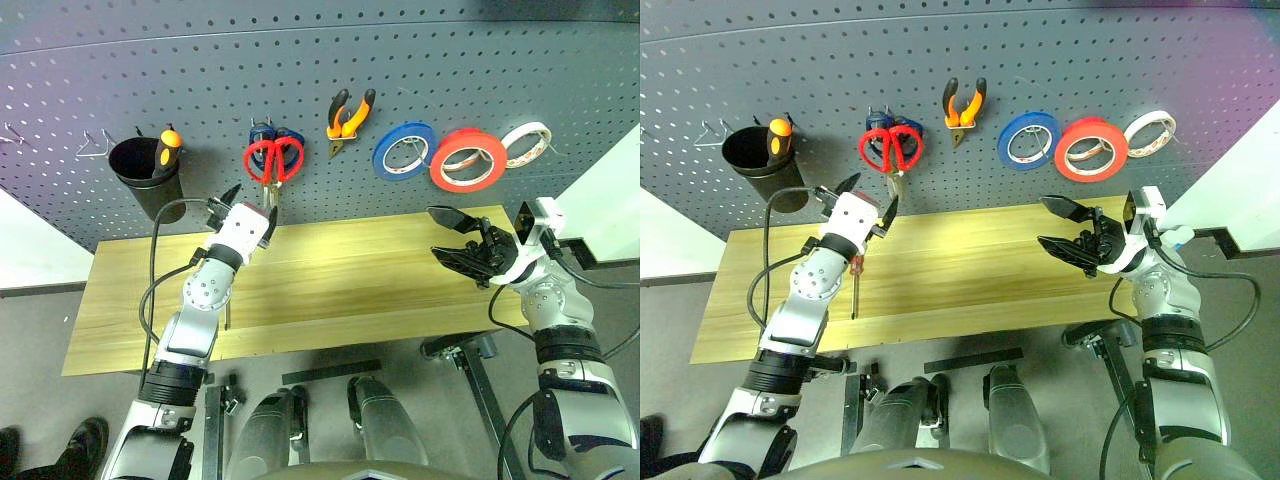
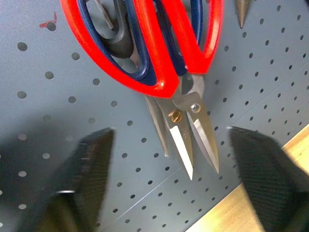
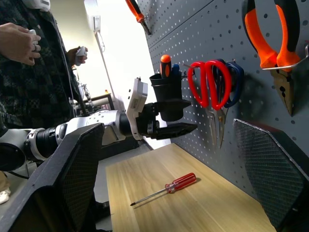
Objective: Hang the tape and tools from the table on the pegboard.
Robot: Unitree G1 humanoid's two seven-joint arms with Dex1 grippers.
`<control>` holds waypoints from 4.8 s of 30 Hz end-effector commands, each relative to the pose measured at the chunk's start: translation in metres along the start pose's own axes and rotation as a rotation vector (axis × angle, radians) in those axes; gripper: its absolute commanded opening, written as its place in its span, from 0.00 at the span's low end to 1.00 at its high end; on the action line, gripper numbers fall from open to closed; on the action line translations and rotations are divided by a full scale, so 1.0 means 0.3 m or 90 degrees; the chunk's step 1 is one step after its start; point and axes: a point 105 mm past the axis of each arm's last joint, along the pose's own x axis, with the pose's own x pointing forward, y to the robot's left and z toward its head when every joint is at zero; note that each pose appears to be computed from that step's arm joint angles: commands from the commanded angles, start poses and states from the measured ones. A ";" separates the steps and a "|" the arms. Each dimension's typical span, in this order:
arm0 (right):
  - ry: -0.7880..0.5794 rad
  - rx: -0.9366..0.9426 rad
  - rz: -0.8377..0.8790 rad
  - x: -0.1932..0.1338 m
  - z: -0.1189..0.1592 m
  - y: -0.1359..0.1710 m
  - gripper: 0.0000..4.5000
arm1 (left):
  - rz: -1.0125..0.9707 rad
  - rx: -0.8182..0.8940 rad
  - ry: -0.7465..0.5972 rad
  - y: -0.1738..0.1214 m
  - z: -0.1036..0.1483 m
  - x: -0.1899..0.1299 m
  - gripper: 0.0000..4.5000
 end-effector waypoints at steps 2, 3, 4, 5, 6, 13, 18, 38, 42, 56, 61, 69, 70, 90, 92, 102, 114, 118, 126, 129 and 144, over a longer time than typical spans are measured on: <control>-0.007 -0.022 0.004 0.000 0.019 0.001 1.00 | 0.029 -0.027 0.003 0.044 -0.003 -0.020 0.98; -0.007 -0.023 0.005 0.001 0.020 0.001 1.00 | 0.023 -0.025 0.006 0.040 -0.007 -0.026 0.98; -0.008 -0.025 0.006 0.003 0.022 0.001 1.00 | 0.000 -0.029 0.003 0.022 -0.006 -0.036 0.98; -0.006 -0.025 0.012 0.007 0.021 0.005 1.00 | -0.019 -0.029 0.003 0.007 -0.006 -0.050 0.98; -0.005 -0.025 0.016 0.011 0.019 0.009 1.00 | -0.035 -0.028 0.004 -0.007 -0.009 -0.066 0.98; 0.011 -0.046 0.046 0.038 0.006 0.036 1.00 | -0.066 -0.045 0.056 -0.035 -0.058 -0.170 0.98; 0.032 -0.050 0.075 0.065 -0.016 0.056 1.00 | -0.057 -0.050 0.080 -0.034 -0.082 -0.204 0.98; 0.196 -0.076 0.105 0.108 -0.154 -0.006 1.00 | 0.086 -0.290 0.406 0.038 -0.312 -0.293 0.98; 0.231 -0.070 0.103 0.090 -0.186 -0.008 1.00 | 0.107 -0.340 0.423 0.051 -0.318 -0.272 0.98; 0.273 -0.073 0.083 0.059 -0.213 -0.029 1.00 | 0.115 -0.394 0.444 0.077 -0.368 -0.148 0.98; 0.277 -0.069 0.076 0.040 -0.212 -0.025 1.00 | 0.127 -0.394 0.446 0.080 -0.376 -0.126 0.98; 0.281 -0.061 0.074 0.016 -0.214 -0.005 1.00 | 0.130 -0.404 0.461 0.069 -0.391 -0.123 0.98; 0.280 -0.059 0.073 0.014 -0.212 -0.004 1.00 | 0.133 -0.403 0.467 0.068 -0.398 -0.128 0.98; 0.288 -0.036 0.060 -0.036 -0.211 0.035 1.00 | 0.144 -0.392 0.507 0.051 -0.451 -0.126 0.98; 0.289 -0.036 0.057 -0.038 -0.211 0.034 1.00 | 0.137 -0.399 0.506 0.042 -0.454 -0.120 0.98; 0.289 -0.038 0.051 -0.045 -0.200 0.036 1.00 | 0.168 -0.442 0.584 0.006 -0.516 -0.162 0.35; 0.284 -0.041 0.047 -0.032 -0.197 0.022 1.00 | 0.160 -0.503 0.586 -0.025 -0.494 -0.174 0.19; 0.281 -0.041 0.044 -0.024 -0.199 0.010 1.00 | 0.129 -0.489 0.555 -0.036 -0.443 -0.176 0.19; 0.256 -0.036 0.034 -0.013 -0.185 -0.010 1.00 | 0.072 -0.393 0.517 -0.053 -0.352 -0.287 0.19; 0.234 -0.031 0.034 -0.008 -0.164 -0.010 1.00 | 0.058 -0.332 0.494 -0.035 -0.330 -0.310 0.19; 0.169 -0.030 0.025 0.012 -0.133 -0.027 1.00 | 0.002 -0.034 0.261 0.053 -0.159 -0.247 0.19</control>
